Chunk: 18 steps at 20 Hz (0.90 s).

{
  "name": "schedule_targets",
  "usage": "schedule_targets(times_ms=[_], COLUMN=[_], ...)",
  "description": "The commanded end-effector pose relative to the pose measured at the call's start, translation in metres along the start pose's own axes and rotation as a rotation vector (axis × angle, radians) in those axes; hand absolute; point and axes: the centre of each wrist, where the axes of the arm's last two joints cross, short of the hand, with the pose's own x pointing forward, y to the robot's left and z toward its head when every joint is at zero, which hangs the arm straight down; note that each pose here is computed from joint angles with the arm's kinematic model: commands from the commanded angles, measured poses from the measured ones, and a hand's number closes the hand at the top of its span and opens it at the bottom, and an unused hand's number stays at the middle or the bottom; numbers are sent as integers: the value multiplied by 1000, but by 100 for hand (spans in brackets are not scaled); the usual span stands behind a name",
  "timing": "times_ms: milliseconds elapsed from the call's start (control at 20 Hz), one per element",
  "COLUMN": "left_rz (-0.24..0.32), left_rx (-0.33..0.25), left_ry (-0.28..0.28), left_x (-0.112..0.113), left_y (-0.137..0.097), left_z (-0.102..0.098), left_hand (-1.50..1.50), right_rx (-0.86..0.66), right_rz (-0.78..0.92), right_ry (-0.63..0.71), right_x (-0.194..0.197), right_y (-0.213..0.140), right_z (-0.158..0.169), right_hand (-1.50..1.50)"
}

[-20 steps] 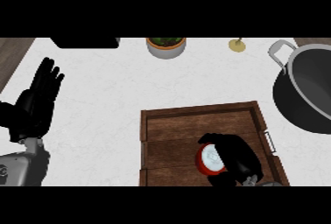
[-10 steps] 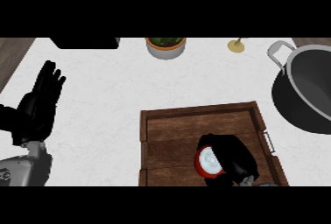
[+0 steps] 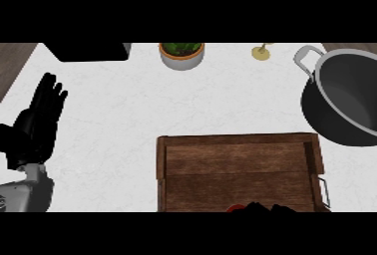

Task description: Pick the can from the tray and place it in the pot

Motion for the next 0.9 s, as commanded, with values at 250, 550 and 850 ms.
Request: schedule_targets(times_ms=[250, 550, 850], left_rz=[-3, -11, -2], left_rx=[49, 38, 6], left_ry=[-8, -3, -3], left_x=[7, 7, 3], left_y=[25, 23, 7], left_z=[5, 8, 4], left_hand=[0, 0, 0], right_rx=[-253, -608, -809], right_rz=[-63, -112, -174], right_ry=[-119, -91, -24], right_x=[-25, -39, -81], right_y=[-11, -46, -70], right_z=[90, 121, 179], right_hand=[150, 150, 150])
